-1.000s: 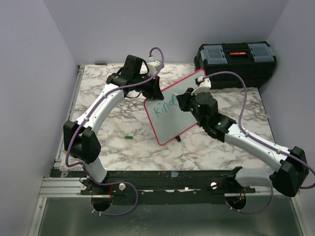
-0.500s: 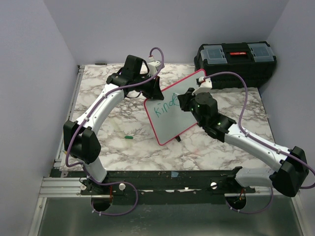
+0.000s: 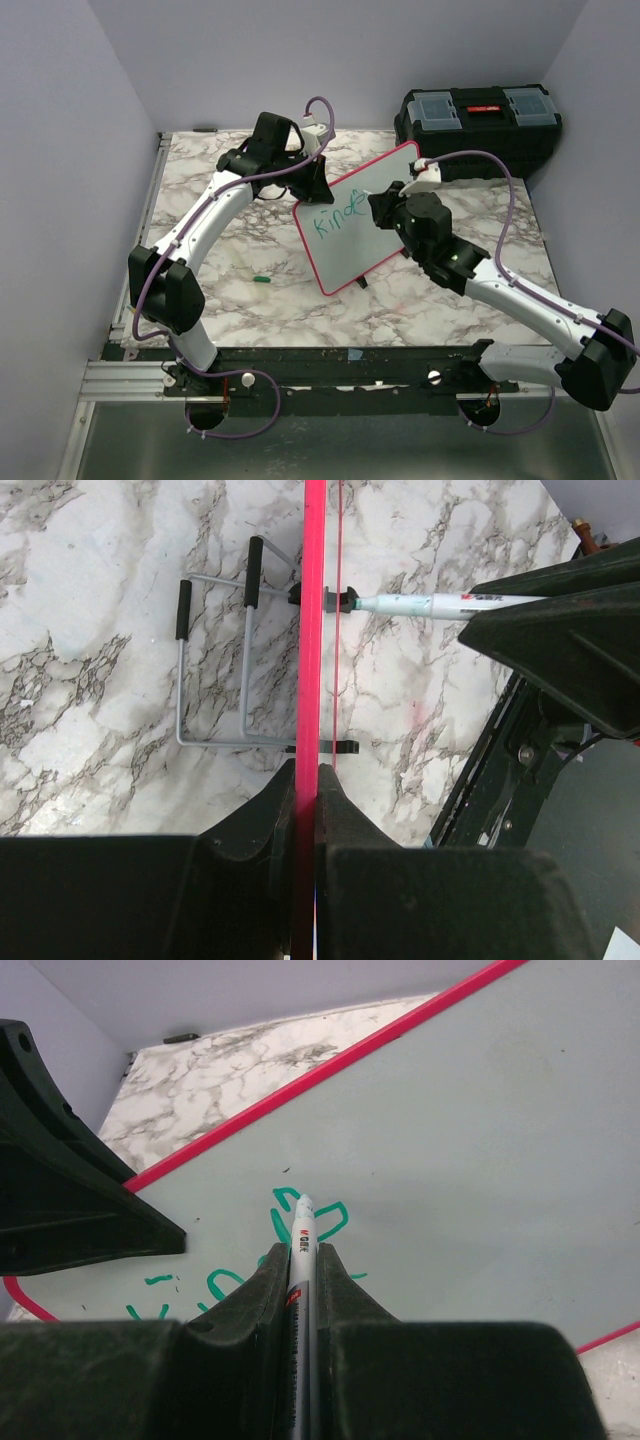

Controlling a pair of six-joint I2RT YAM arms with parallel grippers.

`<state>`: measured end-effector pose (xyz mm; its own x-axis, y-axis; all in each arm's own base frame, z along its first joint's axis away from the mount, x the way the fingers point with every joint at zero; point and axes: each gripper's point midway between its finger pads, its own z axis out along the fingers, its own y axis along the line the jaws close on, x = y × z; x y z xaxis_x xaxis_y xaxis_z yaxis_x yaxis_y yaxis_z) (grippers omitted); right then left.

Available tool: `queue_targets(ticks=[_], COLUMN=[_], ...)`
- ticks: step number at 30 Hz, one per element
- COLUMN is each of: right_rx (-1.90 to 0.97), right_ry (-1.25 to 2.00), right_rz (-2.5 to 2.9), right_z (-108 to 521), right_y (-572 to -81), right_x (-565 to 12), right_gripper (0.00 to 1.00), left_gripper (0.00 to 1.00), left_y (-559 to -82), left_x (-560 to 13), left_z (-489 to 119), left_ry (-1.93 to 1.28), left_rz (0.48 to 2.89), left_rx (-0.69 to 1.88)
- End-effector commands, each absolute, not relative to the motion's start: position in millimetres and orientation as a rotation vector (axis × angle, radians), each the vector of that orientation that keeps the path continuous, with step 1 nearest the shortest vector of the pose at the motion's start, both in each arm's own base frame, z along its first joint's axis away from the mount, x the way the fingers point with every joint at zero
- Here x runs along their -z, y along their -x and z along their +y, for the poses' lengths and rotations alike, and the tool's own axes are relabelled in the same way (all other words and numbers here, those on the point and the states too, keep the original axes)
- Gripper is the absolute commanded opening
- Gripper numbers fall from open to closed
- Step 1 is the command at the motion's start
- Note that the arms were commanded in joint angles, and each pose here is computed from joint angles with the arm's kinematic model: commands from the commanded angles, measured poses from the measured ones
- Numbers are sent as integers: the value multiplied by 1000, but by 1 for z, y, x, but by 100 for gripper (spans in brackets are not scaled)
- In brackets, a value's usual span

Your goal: Write a sentence on the whiteboard

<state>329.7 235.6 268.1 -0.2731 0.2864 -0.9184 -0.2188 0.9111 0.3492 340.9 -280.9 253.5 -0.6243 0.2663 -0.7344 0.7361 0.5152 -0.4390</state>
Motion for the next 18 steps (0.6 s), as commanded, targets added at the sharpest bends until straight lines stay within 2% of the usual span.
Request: queue_targets(ticks=[1,10,18], right_rx=[-413,-283,-287], right_ry=[-122,-193,-184], right_rz=[1771,1788,1783], right_z=[212,188,186], right_y=[-325,-330,-343], right_x=[-267,-254,-260], right_gripper=[1,1,1], left_gripper=[0,0,0], left_y=[-345,-344,-345], left_x=[-273,-273,-273], left_z=[-276,-276,-276], left_ry=[-843,-845,-844], left_rz=[2077,2078,2079], left_rx=[932,931,931])
